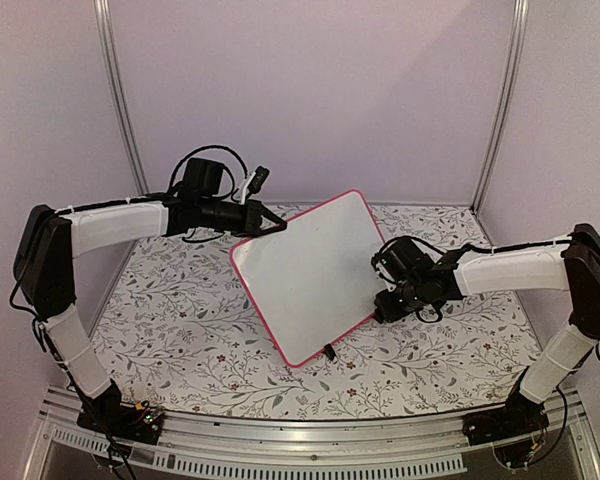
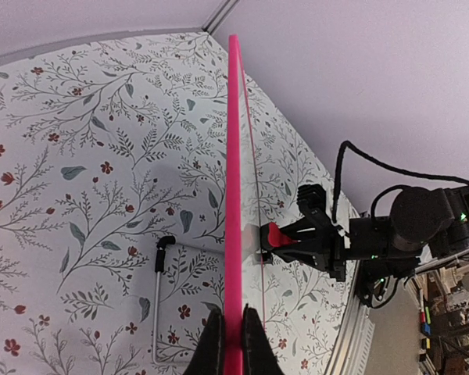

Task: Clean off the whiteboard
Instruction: Erase the whiteboard at the center of the board.

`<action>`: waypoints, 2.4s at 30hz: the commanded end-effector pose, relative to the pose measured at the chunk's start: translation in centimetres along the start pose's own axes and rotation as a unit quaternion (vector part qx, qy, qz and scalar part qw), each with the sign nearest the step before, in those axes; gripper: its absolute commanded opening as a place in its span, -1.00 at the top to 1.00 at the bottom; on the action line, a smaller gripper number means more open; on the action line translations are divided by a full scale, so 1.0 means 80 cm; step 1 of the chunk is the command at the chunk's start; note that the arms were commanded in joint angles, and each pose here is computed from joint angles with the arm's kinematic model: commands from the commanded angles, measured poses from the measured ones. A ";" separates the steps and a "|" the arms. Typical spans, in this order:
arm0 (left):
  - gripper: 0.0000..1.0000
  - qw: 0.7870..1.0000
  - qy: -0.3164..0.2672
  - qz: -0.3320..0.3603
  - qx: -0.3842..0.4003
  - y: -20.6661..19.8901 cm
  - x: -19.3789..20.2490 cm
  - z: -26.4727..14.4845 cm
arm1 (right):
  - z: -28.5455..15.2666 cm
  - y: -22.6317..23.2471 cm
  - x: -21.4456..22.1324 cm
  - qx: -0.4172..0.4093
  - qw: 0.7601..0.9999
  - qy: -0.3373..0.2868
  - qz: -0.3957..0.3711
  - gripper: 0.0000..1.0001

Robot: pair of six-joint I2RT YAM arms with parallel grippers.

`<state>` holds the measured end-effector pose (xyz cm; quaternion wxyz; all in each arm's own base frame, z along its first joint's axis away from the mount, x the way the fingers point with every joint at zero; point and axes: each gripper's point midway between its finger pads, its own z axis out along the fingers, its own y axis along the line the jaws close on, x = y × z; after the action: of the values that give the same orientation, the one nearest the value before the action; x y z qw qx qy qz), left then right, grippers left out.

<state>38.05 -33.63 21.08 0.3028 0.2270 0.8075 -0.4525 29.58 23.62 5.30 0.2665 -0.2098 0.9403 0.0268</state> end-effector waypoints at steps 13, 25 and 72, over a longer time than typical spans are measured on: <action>1.00 1.000 0.025 0.006 -0.017 0.009 0.024 0.020 | -0.082 -0.017 -0.107 0.029 0.991 -0.128 0.011 1.00; 1.00 1.000 0.023 0.008 -0.016 0.006 0.023 0.019 | -0.043 -0.035 -0.144 0.045 0.991 -0.120 0.026 1.00; 1.00 1.000 0.025 0.007 -0.017 0.007 0.025 0.020 | -0.054 -0.045 -0.108 0.043 0.992 -0.112 0.033 1.00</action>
<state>38.02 -33.65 21.07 0.3025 0.2283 0.8071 -0.4527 33.40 22.39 8.80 0.3181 -0.1836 0.9300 0.0109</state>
